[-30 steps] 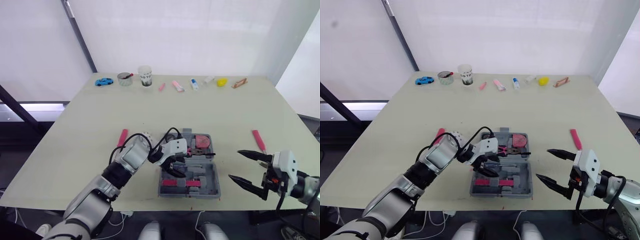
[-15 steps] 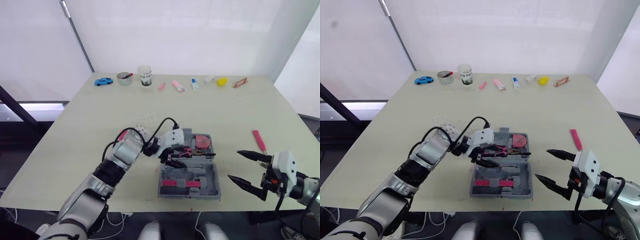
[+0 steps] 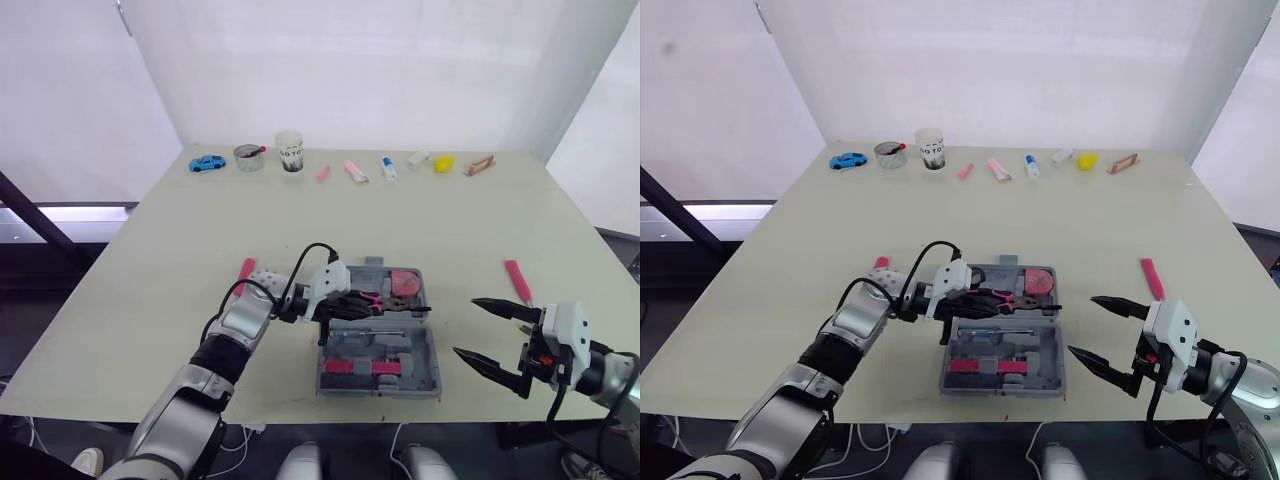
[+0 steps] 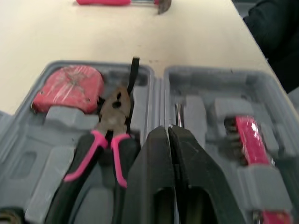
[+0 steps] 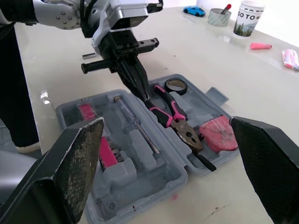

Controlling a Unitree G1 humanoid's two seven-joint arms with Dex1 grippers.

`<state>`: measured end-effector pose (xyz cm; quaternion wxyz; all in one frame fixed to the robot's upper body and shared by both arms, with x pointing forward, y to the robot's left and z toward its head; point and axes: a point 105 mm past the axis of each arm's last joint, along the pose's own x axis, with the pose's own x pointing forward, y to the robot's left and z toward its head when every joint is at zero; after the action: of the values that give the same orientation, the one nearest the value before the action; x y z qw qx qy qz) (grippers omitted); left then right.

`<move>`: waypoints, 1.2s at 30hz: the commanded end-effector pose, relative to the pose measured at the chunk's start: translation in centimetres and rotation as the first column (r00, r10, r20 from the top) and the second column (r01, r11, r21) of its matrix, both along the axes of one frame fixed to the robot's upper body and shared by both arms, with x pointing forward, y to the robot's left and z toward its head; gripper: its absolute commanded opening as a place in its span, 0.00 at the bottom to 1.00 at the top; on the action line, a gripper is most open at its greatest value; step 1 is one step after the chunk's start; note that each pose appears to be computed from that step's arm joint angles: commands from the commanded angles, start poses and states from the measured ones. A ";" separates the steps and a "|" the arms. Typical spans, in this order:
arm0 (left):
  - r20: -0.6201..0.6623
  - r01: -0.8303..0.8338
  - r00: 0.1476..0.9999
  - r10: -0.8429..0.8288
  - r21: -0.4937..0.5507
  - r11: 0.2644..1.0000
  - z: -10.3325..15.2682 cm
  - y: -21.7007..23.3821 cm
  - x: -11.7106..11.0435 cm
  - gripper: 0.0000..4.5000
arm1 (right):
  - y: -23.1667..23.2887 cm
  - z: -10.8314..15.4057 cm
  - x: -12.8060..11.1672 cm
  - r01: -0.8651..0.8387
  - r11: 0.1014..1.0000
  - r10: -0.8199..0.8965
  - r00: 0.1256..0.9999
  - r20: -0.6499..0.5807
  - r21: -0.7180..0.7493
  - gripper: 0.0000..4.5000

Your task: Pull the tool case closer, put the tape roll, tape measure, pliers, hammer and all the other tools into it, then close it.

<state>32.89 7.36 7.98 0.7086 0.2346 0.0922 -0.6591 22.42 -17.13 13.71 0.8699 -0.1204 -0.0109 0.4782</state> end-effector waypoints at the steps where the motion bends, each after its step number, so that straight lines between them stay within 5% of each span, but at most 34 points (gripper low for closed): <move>1: 0.023 0.025 0.999 -0.025 0.004 1.000 -0.7 -0.3 -0.2 0.00 | 0.2 0.9 0.1 -0.011 1.000 0.011 0.999 0.037 0.001 1.00; 13: -0.037 0.025 0.999 -0.025 0.003 1.000 -2.6 -1.3 -0.4 0.00 | 0.0 1.0 0.1 -0.007 1.000 0.007 0.999 0.041 -0.007 1.00; 36: -0.228 -0.085 0.964 0.135 0.218 0.972 -8.7 1.1 -2.0 0.00 | -0.3 0.9 0.4 0.015 1.000 -0.015 0.999 0.034 -0.020 1.00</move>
<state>32.37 6.27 3.47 0.7105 0.2112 0.1658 -0.6505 22.76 -17.11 14.00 0.8713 -0.1242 -0.0133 0.4745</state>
